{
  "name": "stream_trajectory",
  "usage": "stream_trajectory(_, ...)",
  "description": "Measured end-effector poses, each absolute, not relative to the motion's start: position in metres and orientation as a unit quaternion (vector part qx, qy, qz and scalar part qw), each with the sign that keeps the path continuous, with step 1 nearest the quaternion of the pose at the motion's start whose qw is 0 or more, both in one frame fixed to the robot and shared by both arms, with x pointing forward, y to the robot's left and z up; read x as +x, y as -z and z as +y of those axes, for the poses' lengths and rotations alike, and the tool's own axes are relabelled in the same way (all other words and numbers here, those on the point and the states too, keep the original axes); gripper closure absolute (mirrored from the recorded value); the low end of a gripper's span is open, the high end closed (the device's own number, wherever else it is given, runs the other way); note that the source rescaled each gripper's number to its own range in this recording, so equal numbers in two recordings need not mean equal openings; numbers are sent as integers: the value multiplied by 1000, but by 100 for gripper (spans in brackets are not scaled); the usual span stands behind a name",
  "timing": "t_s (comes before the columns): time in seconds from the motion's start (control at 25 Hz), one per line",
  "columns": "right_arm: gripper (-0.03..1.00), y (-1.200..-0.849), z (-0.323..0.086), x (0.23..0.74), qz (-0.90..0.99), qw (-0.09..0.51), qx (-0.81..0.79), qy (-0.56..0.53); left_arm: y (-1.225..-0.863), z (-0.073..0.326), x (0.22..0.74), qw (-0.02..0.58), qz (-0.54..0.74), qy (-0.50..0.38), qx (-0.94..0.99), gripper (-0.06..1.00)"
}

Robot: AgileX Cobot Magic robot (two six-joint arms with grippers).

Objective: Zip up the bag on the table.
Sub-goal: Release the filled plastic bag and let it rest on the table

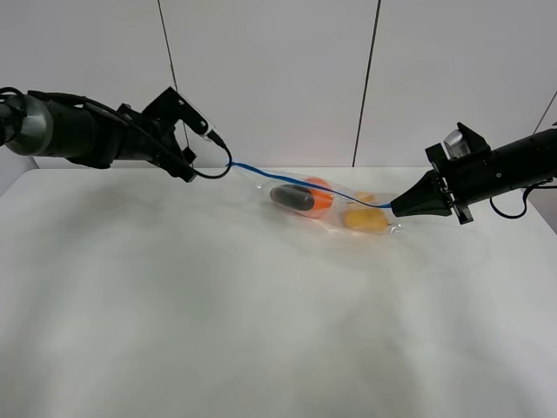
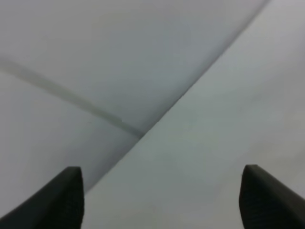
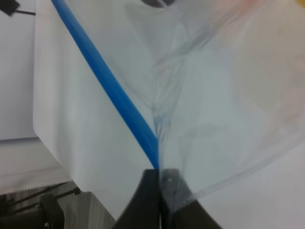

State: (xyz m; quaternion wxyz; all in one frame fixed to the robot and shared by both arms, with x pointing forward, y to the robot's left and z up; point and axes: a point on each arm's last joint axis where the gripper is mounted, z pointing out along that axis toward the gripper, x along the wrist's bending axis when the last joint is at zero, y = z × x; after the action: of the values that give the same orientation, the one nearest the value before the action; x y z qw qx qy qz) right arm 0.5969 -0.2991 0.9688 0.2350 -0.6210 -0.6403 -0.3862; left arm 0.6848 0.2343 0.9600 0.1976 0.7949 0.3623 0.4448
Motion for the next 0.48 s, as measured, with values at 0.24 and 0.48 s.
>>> stream_trajectory(0.24,97,-969,-299,597,-640,236,-621,387,-955,275,687,286,512,-361,725,6)
stream_trajectory(0.48,97,-969,-299,597,-640,236,-621,387,-961,265,686,422,530,-251,691,7)
